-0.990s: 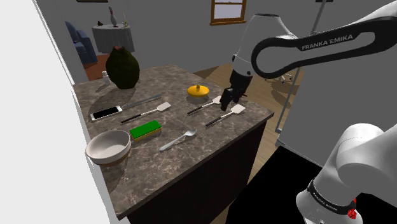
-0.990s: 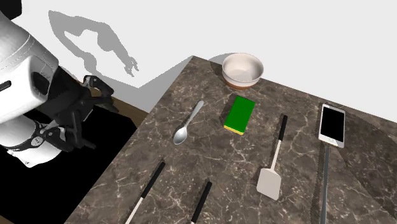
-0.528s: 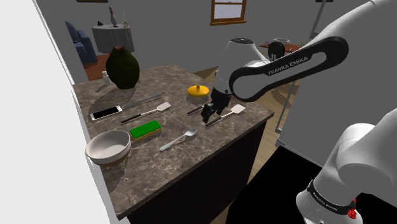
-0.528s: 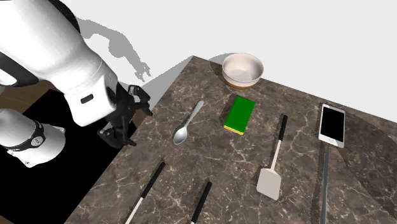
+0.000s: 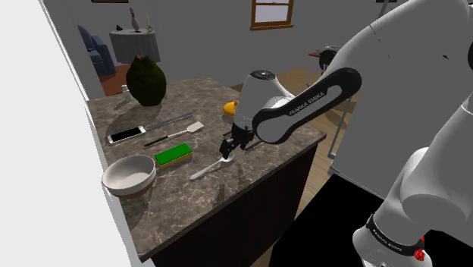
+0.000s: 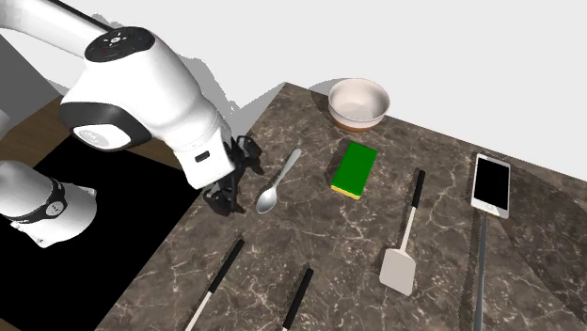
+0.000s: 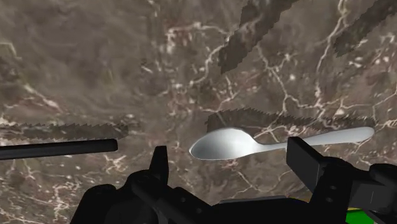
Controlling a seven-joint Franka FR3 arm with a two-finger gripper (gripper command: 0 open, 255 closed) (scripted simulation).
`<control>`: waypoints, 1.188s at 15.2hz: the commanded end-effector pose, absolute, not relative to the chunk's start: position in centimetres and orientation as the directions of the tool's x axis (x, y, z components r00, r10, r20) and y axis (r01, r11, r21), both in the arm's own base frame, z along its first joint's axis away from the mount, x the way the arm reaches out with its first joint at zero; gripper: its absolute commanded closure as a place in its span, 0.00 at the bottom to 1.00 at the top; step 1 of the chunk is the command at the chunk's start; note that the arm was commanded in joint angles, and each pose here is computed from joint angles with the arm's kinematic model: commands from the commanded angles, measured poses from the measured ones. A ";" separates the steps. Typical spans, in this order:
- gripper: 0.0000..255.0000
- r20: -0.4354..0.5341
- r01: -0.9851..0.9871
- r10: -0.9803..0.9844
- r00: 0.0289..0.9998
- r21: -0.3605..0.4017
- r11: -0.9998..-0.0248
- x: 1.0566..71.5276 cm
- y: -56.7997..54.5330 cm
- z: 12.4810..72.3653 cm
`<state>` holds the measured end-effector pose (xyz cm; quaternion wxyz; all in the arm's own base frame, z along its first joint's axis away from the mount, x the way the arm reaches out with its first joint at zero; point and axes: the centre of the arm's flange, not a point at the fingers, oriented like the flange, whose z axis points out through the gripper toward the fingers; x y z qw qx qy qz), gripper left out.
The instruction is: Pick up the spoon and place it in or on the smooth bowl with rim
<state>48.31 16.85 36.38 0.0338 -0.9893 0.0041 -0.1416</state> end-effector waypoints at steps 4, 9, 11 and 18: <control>0.00 0.282 0.000 -0.020 0.959 -0.070 -0.998 49.3 17.2 33.9; 0.00 0.282 0.000 -0.020 0.959 -0.070 -0.998 49.7 17.3 32.6; 0.00 0.282 0.000 -0.020 0.959 -0.070 -0.998 49.7 17.3 32.6; 1.00 0.282 0.000 -0.020 0.959 -0.070 -0.998 49.7 17.3 32.6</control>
